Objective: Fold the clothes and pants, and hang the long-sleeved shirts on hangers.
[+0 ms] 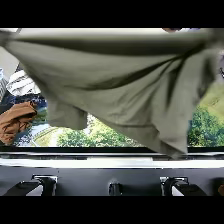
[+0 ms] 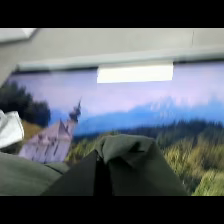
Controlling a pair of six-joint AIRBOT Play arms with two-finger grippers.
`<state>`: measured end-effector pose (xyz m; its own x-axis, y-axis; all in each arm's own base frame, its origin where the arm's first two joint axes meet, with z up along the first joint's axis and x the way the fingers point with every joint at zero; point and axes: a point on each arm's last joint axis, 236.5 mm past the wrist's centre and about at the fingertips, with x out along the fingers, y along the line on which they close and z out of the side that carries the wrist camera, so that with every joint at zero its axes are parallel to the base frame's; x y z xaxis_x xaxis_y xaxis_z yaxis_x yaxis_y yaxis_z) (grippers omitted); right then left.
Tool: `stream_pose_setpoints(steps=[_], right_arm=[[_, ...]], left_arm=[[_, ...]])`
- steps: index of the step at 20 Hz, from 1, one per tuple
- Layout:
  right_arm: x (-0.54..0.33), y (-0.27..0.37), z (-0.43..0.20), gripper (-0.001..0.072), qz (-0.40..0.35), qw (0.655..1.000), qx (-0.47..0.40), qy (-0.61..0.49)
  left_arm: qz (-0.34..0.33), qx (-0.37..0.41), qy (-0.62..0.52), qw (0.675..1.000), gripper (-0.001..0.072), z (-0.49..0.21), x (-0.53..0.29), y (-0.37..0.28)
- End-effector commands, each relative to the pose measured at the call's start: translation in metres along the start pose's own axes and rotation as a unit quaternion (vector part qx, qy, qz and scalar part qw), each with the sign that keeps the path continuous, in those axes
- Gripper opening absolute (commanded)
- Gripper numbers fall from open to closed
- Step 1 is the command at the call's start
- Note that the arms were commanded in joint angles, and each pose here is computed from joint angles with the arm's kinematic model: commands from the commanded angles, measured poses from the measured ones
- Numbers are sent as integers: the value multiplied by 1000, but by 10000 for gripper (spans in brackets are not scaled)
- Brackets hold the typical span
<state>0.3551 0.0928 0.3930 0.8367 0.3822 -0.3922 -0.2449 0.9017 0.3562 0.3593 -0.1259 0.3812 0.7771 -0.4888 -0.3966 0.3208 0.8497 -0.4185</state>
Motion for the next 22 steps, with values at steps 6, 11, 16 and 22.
stream_pose_setpoints(steps=[6, 11, 16, 22], right_arm=[[301, -117, -210, 29, 16, 920, 220, 325], [383, -142, -266, 35, 44, 895, 321, 306], [371, -152, -222, 469, 48, 918, 301, 254], [243, -252, -204, 537, -66, 923, 181, 334]], left_arm=[[92, -177, 294, 935, 15, -204, 208, 163], [121, -211, 314, 918, 15, -260, 269, 215], [126, -212, 291, 925, 15, -255, 279, 224], [127, -217, 300, 920, 217, -255, 270, 227]])
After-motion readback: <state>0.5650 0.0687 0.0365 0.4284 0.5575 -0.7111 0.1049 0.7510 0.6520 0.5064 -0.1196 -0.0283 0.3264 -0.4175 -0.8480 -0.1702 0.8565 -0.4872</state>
